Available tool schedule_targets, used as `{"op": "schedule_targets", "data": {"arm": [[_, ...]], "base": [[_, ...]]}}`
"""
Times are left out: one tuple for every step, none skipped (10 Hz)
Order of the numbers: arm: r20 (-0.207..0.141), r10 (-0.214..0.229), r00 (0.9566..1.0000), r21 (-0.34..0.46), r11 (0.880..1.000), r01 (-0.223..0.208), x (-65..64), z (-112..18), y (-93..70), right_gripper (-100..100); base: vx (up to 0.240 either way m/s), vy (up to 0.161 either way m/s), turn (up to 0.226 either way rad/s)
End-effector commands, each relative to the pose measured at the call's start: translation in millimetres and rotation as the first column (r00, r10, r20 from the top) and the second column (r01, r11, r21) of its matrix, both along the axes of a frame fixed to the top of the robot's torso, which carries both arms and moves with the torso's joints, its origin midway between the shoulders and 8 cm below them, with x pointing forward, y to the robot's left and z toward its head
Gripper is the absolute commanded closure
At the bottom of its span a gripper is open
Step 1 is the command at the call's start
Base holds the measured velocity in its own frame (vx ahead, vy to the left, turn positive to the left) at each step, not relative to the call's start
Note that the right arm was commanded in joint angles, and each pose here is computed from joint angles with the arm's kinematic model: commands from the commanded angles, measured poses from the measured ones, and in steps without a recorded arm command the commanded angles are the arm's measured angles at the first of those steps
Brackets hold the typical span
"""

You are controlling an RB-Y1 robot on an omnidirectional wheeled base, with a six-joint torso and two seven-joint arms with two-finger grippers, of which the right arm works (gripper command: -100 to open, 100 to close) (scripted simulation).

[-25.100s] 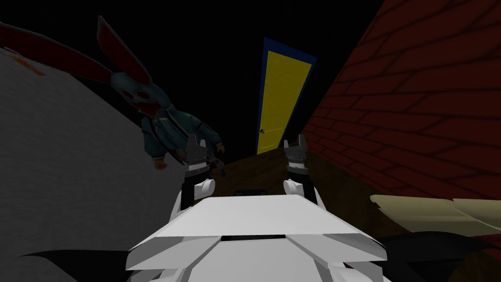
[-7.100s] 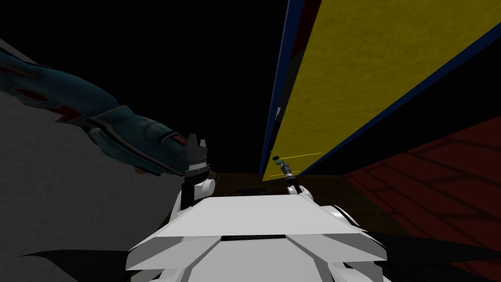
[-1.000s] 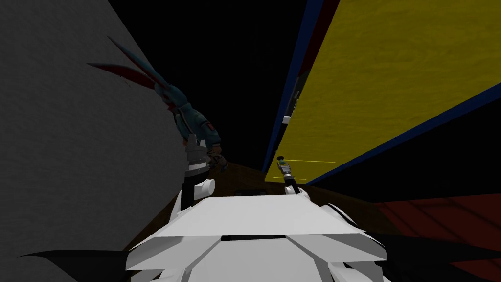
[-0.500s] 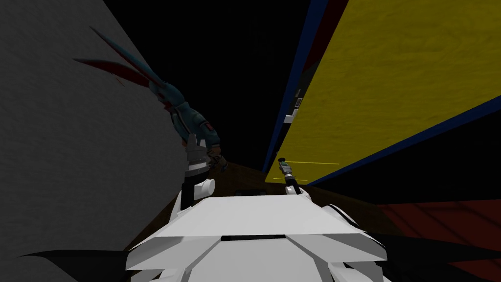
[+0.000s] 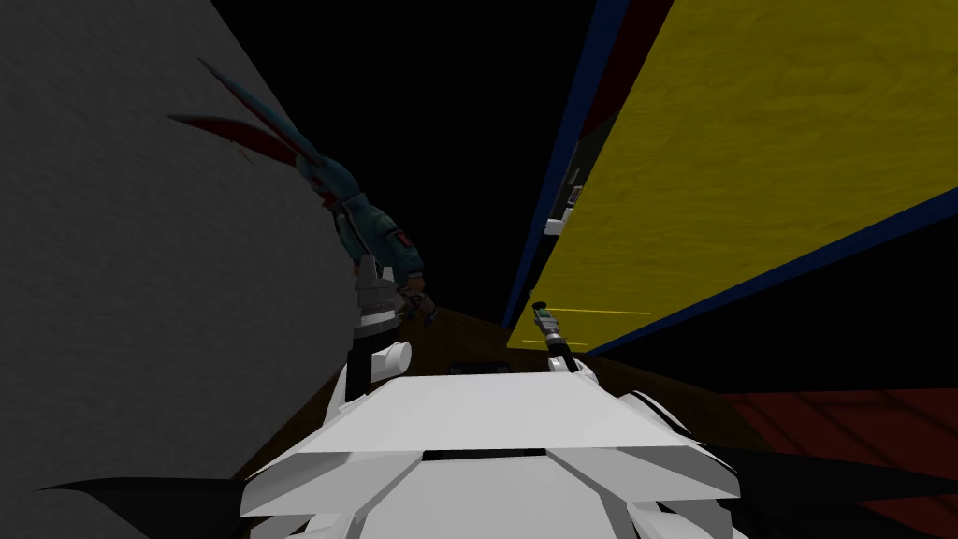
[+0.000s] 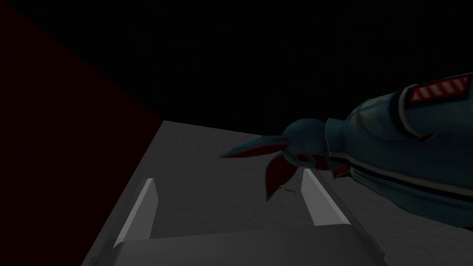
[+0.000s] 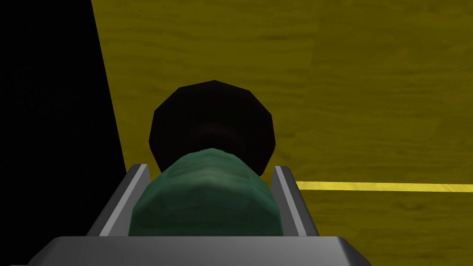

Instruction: Pull the door open

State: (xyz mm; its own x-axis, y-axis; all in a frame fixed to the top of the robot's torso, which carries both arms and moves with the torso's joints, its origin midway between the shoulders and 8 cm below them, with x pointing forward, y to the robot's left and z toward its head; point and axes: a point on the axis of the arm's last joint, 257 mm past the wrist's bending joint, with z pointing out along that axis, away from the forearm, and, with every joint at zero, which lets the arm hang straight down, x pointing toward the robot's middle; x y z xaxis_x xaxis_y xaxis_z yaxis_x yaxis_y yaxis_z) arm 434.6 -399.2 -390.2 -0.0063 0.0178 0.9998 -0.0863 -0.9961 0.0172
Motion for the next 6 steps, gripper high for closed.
{"op": "schedule_targets", "data": {"arm": [[-0.003,0.028,0.9996,0.005,1.000,-0.028,-5.6,-2.1,4.7,100],[-0.002,0.047,0.9989,0.006,0.999,-0.047,-8.8,-1.8,5.6,100],[-0.002,0.066,0.9978,0.007,0.998,-0.066,-12.2,-1.5,6.6,100],[-0.002,0.085,0.9964,0.009,0.996,-0.085,-15.6,-1.4,7.6,100],[-0.002,0.104,0.9946,0.011,0.995,-0.104,-19.1,-1.3,8.6,100],[-0.004,0.128,0.9918,0.014,0.992,-0.128,-23.7,-1.4,10.1,100]], "base": [[-0.196,-0.062,0.073],[-0.204,-0.044,0.085],[-0.219,-0.081,0.098],[-0.220,-0.078,0.095],[-0.221,-0.063,0.104],[-0.247,-0.072,0.102]]}}
